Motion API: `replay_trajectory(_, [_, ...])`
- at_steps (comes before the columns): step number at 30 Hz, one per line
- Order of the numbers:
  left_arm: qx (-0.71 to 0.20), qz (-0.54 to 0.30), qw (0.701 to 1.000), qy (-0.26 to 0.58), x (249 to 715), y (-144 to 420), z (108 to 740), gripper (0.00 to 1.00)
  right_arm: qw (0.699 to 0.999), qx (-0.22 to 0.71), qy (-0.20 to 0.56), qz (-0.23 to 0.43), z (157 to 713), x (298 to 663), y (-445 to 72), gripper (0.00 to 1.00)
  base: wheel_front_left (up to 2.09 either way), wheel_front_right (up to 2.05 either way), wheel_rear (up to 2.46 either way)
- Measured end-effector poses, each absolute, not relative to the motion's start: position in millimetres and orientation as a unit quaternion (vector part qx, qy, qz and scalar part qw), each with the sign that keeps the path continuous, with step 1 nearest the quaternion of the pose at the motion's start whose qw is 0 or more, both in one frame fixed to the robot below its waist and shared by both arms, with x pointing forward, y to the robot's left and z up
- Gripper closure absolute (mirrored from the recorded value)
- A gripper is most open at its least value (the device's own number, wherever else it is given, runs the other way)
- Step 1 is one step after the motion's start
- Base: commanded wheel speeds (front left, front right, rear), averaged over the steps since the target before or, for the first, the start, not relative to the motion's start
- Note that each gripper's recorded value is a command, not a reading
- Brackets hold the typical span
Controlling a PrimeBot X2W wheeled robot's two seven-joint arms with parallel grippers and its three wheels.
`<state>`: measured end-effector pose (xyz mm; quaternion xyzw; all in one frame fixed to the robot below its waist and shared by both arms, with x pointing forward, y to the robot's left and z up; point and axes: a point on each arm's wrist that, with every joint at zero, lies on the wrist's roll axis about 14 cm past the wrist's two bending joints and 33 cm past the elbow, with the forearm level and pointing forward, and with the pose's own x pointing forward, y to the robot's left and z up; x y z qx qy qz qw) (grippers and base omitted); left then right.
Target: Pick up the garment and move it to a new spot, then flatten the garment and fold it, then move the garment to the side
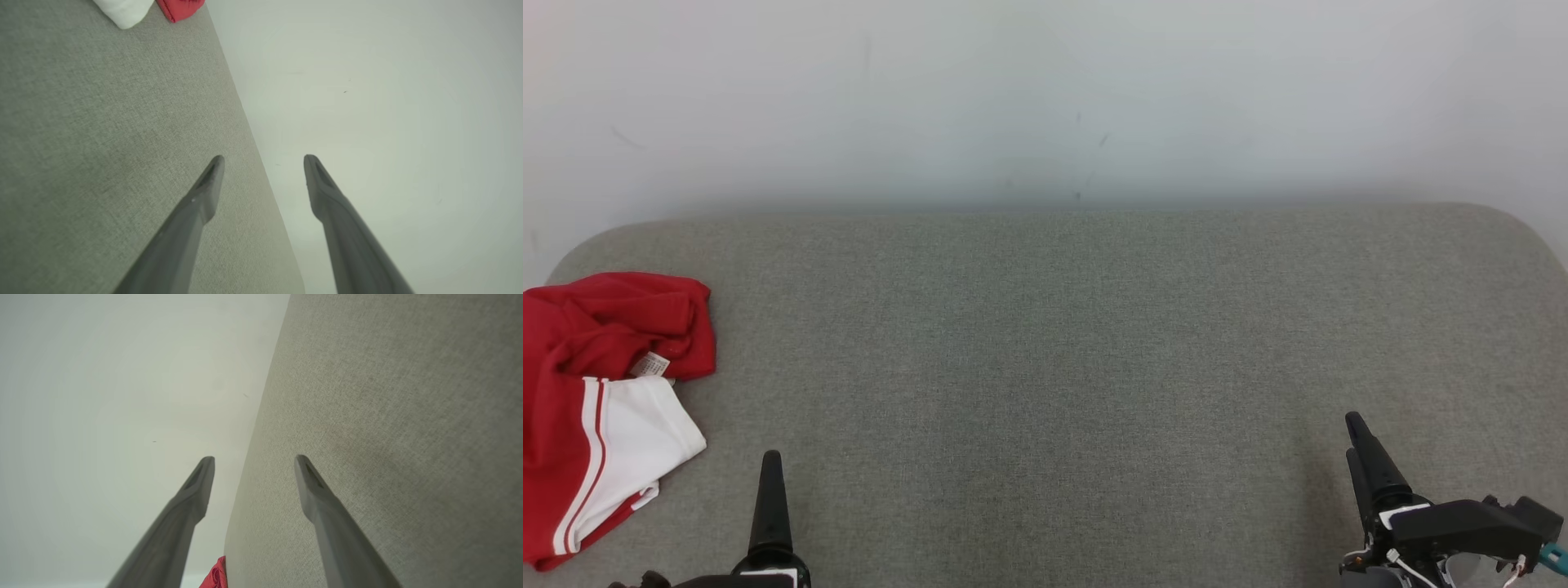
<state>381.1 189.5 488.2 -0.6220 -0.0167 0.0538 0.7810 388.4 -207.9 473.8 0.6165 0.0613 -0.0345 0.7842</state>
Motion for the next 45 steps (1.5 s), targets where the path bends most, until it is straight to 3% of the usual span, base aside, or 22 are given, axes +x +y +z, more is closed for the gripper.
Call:
replay_trajectory(7, [-0.543,0.045,0.838,-0.023,380,192,496,0.0,0.842,0.535,0.065,-0.029,476,387,-202,0.0,0.0,0.0,0.0])
replay_trajectory(18, [-0.42,0.029,0.907,-0.013,376,180,499,0.0,0.905,0.419,0.074,-0.02,472,383,-193,0.0,0.0,0.0,0.0])
replay_trajectory(26, [-0.352,0.029,0.936,-0.009,373,179,498,0.0,0.935,0.347,0.071,-0.017,472,381,-192,0.0,0.0,0.0,0.0])
replay_trajectory(45, [-0.235,0.023,0.972,-0.017,365,181,501,0.0,0.969,0.238,0.059,0.007,473,375,-179,0.0,0.0,0.0,0.0])
